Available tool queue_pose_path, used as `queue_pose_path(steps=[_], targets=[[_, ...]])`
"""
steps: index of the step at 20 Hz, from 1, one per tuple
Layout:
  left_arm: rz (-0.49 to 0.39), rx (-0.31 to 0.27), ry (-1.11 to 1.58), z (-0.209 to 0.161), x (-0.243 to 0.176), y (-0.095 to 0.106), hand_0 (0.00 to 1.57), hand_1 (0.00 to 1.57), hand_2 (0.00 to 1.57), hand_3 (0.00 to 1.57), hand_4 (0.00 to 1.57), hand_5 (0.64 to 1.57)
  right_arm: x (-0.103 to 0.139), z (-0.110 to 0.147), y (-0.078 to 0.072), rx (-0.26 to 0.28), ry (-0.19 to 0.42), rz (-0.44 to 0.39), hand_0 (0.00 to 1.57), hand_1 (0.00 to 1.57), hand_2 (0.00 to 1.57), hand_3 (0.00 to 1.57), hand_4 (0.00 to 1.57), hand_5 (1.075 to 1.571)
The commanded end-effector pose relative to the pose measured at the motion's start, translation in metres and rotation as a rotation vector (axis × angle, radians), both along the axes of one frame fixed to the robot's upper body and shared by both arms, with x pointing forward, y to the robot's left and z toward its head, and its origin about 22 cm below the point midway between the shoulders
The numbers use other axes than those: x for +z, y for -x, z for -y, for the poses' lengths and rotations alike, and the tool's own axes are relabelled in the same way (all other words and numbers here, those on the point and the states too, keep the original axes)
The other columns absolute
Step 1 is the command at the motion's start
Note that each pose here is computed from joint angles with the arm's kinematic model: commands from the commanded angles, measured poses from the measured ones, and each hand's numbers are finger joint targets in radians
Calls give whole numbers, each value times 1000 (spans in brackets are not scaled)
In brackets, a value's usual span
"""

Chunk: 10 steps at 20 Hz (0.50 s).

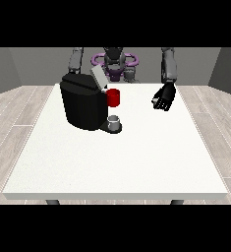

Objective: Insert the coffee pod into the coffee machine and close the lid

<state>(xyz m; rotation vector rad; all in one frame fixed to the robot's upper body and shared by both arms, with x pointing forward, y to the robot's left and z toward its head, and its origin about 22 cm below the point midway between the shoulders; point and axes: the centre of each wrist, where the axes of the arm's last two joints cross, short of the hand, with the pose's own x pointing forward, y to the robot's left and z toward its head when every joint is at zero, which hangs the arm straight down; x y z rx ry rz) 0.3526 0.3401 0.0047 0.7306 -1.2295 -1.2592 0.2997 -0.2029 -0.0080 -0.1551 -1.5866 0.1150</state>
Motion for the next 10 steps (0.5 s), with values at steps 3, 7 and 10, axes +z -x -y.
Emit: queue_pose_path(steps=[3,7,10], targets=[[-90,-10,-19,-4,-3,-5,870,870,1021,921,413,1571,1,7,-1,-53,94,-75,0,0,0,0,0,1571],[-17,-43,-13,-13,-6,-3,1149,1149,1257,1162,466,1571,-5,8,0,-70,71,-70,0,0,0,0,0,1571],[27,-59,106,9,-10,-7,1369,1369,1368,1298,482,1571,-21,17,8,-61,107,-76,0,0,0,0,0,1571]])
